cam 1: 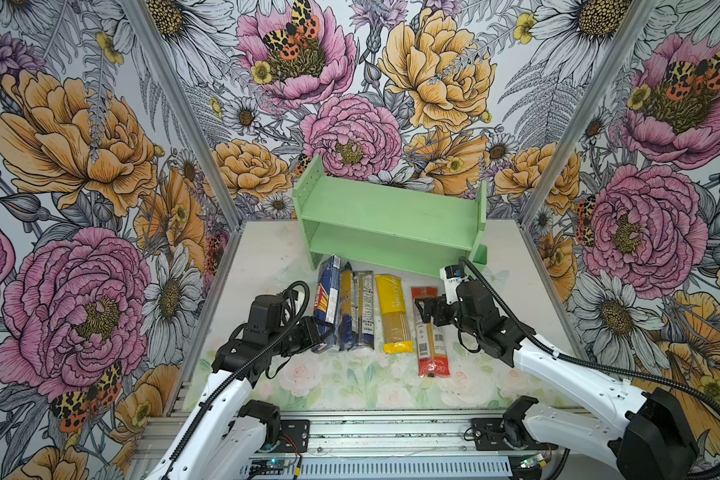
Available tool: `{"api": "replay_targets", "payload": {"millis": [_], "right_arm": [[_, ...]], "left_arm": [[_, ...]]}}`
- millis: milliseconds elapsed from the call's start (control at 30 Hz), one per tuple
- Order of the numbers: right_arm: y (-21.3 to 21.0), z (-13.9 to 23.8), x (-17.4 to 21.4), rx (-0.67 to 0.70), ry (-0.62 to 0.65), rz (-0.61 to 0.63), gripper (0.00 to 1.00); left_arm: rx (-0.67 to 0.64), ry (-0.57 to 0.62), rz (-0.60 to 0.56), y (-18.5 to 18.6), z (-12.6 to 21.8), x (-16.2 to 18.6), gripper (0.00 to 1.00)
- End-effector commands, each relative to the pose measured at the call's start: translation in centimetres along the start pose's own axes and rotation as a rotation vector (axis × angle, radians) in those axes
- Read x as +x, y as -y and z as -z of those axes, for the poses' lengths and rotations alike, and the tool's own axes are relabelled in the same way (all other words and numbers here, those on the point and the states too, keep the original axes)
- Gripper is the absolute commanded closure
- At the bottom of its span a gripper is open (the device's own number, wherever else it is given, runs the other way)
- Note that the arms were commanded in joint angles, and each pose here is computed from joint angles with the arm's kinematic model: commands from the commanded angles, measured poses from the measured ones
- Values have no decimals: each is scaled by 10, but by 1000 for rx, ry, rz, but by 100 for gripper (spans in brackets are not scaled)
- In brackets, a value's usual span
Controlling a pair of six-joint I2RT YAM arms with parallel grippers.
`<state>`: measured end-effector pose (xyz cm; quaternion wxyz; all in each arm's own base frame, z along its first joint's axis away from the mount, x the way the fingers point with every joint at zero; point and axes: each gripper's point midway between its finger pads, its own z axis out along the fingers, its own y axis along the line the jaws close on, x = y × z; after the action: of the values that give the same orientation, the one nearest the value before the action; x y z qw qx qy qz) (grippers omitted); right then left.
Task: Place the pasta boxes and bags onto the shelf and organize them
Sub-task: 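Lift the Barilla box upright with the left gripper, then carry the upright Barilla box to the shelf's near end with the left gripper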
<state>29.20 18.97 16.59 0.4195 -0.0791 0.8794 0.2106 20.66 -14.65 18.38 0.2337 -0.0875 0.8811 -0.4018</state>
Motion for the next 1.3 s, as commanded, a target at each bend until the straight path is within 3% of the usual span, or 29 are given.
{"api": "replay_targets", "payload": {"millis": [0,400,867,1267], "right_arm": [[-5,0,-3,-23,16,10,7],[-8,0,0,-40,6,11,7],[-9,-1,-1,-42,6,8,7],[-6,-2,2,-32,-1,11,8]], "left_arm": [[231,150,-207,76,36,-36,97],[321,218,-321,126,71,-56,96],[357,286,-431,178,95,-109,96],[188,386,-528,193,91,-180,96]]}}
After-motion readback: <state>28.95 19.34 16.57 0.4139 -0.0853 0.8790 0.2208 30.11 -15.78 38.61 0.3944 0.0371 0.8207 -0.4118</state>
